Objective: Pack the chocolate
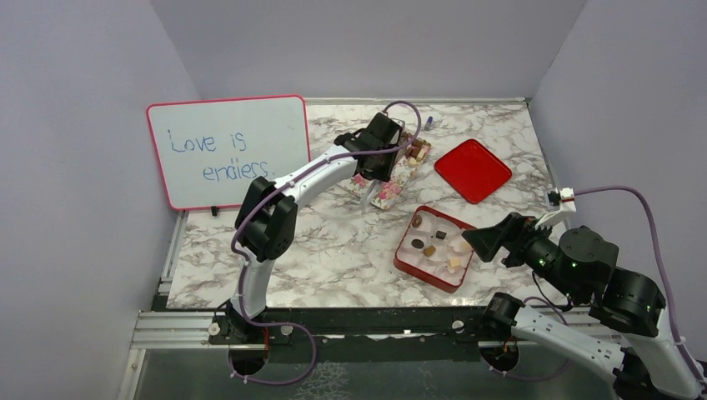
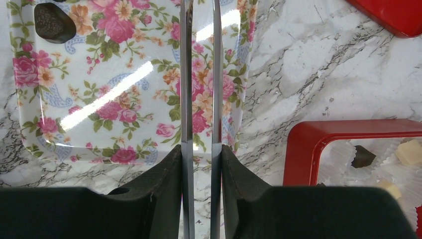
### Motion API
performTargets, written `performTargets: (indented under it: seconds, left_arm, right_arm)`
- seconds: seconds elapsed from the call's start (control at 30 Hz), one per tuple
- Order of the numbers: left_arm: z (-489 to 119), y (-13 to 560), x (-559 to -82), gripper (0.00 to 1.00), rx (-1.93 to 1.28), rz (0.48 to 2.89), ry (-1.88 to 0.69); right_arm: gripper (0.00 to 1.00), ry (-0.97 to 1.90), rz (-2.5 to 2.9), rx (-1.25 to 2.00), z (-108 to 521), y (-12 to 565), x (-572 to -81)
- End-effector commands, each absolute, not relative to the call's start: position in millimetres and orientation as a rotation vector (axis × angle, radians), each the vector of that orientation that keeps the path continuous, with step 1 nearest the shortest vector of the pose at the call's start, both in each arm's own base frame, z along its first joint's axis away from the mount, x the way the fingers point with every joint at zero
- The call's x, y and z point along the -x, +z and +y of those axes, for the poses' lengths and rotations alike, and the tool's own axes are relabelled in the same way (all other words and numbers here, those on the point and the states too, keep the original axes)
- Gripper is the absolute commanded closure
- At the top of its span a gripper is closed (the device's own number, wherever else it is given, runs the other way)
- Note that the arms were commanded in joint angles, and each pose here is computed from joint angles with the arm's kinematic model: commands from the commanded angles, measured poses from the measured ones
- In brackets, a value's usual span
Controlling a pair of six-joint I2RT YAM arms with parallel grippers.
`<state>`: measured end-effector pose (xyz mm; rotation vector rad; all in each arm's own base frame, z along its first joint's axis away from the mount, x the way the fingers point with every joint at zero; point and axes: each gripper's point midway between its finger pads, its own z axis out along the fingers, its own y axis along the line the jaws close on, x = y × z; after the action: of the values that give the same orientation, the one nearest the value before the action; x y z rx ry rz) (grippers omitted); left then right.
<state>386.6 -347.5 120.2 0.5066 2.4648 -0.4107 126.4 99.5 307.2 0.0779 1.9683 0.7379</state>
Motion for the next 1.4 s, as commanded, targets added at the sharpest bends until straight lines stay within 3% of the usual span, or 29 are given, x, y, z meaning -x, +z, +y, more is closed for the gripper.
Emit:
performTargets:
  seconds: [0.0,0.13,0.43,1.37]
  left_arm:
    - [-355.6,142.6,-391.2,0.74,-0.525,2.395,-0.455]
    - [-359.5,132.4,-396.4,0.66,-0.54,2.402,-0.444]
    - [-371.2,124.1,-410.6,0.59,-0.561,2.39,-0.44]
    - [-372.0,105.8,-433.8,0.64,-0.54,2.392,-0.35]
  right_arm:
    - [0.06,0.753,1.937,-0.084,100.8,310.8,-128.9]
    - [0.06,0.747,1.938,-0.083,99.7,311.6,-128.8]
    - [0.06,0.738,1.926,-0.091,94.5,316.0,-128.2]
    - [0.06,0.687,1.927,-0.109,88.7,311.2,-132.7]
